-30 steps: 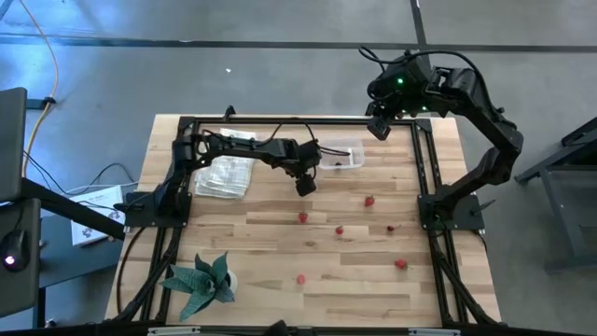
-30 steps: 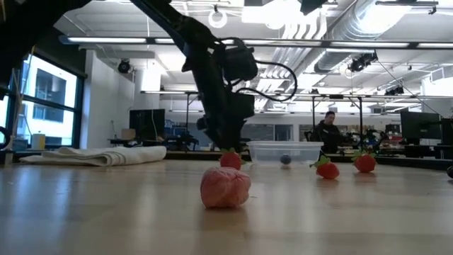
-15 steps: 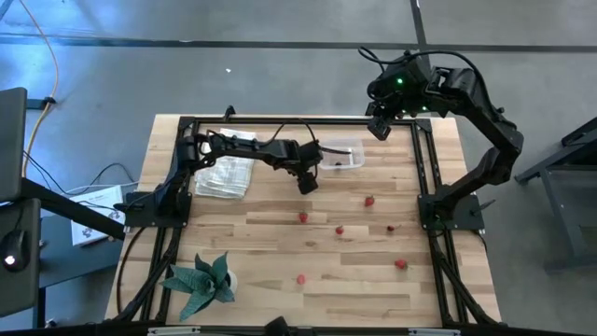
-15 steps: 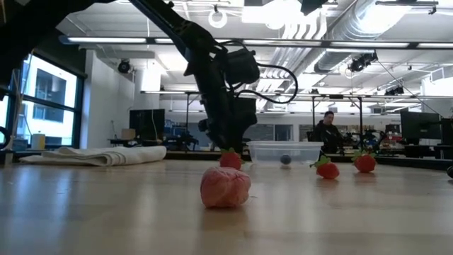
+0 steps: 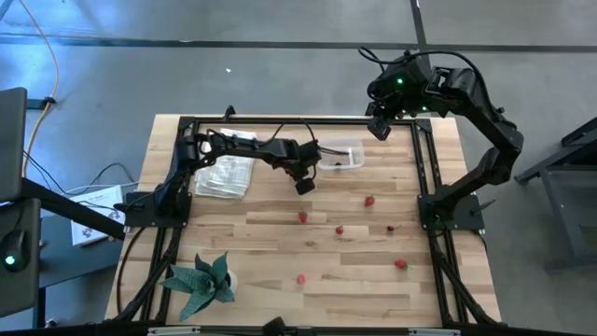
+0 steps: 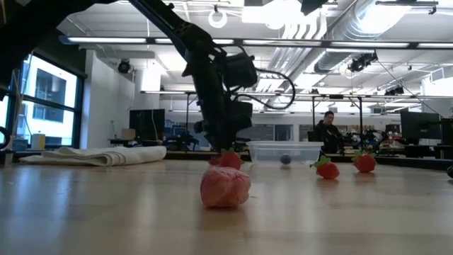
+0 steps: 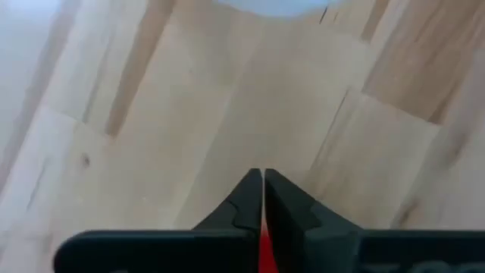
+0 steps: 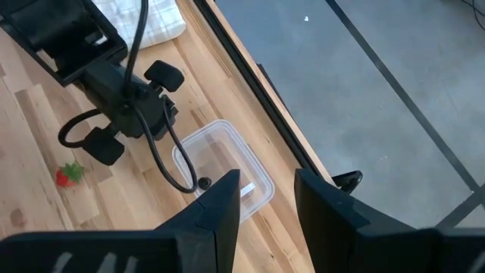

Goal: Pick and placing Produce into tupperware
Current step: Put the red raspberry into the transparent container

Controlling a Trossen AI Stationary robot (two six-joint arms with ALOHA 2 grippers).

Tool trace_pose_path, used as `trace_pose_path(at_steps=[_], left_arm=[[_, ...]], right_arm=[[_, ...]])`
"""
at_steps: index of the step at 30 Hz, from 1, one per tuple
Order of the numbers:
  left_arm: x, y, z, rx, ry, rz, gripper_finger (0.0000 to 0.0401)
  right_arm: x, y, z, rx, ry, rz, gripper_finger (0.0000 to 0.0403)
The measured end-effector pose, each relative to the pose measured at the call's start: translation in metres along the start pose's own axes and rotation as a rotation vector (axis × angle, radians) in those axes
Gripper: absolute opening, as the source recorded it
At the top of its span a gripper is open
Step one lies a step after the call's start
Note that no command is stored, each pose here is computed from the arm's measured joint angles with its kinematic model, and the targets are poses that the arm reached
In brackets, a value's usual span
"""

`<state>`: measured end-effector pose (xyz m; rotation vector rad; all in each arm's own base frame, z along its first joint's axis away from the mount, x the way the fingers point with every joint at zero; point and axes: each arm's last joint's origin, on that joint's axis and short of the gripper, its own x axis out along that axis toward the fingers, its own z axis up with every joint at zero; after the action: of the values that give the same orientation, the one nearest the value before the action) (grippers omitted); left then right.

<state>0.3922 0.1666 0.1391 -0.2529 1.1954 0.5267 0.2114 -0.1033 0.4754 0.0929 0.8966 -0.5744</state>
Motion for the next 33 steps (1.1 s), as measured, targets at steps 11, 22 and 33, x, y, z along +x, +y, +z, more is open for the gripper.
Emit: trace_pose_path(at_steps=[11, 22, 33], left_arm=[[-0.007, 0.001, 0.002, -0.027, -0.008, 0.001, 0.0023], [-0.041, 0.011, 0.009, -0.146, 0.149, 0.025, 0.0146], [-0.04, 0.013, -0.001, -0.19, 0.255, 0.05, 0.0225]], right_arm=[[0.0, 0.0, 0.0, 0.0, 0.003, 0.0, 0.0119], [0.0, 0.0, 0.0, -0.003, 0.002, 0.0, 0.0119], [0.0, 0.0, 0.0, 0.01, -0.005, 0.0, 0.0119]])
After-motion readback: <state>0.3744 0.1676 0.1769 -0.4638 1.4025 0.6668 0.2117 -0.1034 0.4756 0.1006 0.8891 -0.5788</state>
